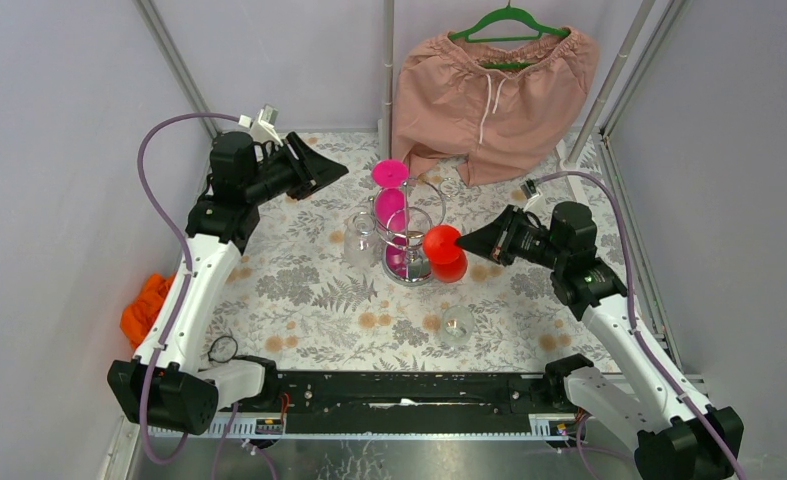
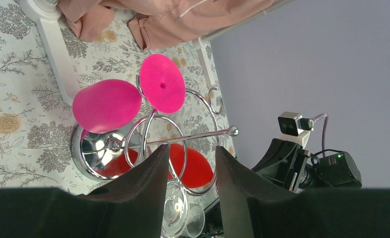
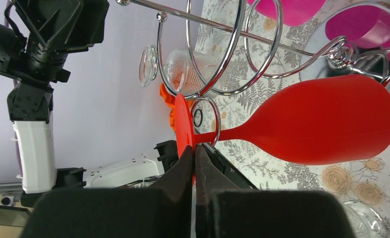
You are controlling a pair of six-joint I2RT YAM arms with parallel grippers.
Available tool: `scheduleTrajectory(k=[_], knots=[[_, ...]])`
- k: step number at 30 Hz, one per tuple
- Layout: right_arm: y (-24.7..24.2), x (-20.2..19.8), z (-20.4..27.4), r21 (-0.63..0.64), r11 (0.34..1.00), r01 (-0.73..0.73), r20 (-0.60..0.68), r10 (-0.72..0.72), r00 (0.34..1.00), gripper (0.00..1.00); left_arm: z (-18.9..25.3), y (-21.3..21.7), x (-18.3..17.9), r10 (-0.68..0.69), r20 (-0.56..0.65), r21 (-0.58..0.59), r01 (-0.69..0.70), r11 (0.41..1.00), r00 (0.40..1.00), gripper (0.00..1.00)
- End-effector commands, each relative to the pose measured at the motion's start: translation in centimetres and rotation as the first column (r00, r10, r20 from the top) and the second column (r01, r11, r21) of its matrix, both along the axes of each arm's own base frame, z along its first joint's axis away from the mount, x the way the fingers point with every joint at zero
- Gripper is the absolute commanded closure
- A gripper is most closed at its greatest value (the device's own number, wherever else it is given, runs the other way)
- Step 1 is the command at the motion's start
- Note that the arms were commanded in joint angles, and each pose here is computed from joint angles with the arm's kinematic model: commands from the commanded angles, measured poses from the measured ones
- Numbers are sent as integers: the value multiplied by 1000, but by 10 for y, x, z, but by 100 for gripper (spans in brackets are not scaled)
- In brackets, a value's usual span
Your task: Take the wine glass off the wine glass rack
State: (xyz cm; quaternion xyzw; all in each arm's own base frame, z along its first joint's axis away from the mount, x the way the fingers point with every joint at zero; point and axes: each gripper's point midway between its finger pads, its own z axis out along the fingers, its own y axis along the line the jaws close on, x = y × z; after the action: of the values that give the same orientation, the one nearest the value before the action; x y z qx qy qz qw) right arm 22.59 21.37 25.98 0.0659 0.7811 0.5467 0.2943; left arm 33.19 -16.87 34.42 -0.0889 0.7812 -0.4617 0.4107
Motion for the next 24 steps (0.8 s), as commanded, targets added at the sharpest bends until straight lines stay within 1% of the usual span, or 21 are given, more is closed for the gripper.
scheduleTrajectory(k=[1, 9, 12, 18, 24], knots=[[5, -7, 20, 63, 998, -28, -13, 29, 999, 100, 2, 0, 4, -14, 42, 2, 14, 1000, 999, 53], [12, -9, 11, 143, 988, -49, -87, 62, 994, 100, 2, 0, 3, -15, 44, 3, 15, 1000, 999, 54], [11, -10, 8, 145, 989, -39, -102, 55, 993, 100, 1, 0, 4, -16, 42, 4, 16, 1000, 999, 54], [12, -13, 8, 153, 987, -49, -102, 65, 993, 100, -1, 0, 3, -21, 39, 1, 21, 1000, 999, 54], [9, -22, 24, 163, 985, -56, -69, 68, 995, 100, 0, 0, 3, -20, 41, 1, 20, 1000, 999, 53]])
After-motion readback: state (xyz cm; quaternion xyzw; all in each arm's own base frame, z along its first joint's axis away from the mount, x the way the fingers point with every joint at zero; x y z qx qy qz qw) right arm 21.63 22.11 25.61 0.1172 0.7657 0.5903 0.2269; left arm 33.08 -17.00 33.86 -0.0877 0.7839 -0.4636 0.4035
